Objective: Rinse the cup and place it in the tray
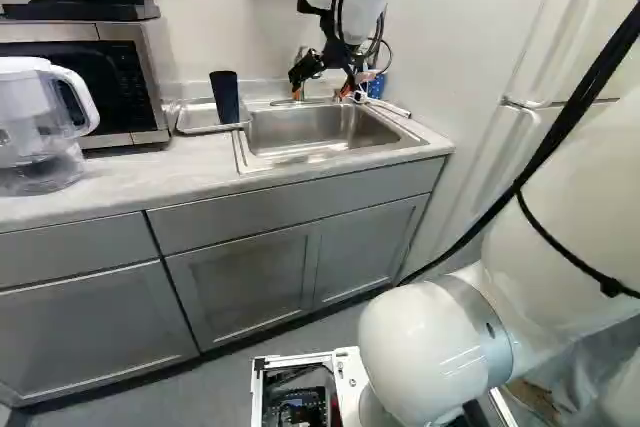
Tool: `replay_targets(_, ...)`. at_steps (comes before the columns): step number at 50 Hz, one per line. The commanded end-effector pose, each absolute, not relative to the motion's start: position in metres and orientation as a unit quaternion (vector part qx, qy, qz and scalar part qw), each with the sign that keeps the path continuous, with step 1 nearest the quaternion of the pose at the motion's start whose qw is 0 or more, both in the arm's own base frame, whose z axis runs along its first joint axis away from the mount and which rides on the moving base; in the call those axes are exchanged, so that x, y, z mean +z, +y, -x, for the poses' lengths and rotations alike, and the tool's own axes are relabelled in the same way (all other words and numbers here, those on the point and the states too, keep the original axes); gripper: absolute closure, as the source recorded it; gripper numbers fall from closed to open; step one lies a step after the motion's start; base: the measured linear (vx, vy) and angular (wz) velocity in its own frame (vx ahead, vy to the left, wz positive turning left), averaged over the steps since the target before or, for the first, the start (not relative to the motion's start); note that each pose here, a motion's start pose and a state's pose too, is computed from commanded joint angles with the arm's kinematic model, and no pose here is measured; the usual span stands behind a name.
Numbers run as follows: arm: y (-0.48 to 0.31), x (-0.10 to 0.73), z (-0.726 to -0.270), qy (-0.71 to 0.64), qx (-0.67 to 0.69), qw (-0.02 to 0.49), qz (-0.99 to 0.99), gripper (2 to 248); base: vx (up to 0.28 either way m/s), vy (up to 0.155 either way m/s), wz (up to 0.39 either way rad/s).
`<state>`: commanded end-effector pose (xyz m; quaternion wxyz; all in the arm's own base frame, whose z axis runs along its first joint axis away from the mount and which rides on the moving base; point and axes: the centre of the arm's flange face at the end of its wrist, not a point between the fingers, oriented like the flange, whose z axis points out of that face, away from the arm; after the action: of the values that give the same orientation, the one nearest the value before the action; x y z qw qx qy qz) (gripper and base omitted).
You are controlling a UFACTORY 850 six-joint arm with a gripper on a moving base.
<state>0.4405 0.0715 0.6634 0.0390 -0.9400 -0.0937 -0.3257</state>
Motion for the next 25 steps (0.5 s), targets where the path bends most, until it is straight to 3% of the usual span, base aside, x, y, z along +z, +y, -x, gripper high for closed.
replay_targets(25, 0.0715, 0.6634, -0.4405, -0.094, -0.326, 0.039, 0.940, 3, 0.000, 0.000, 0.000)
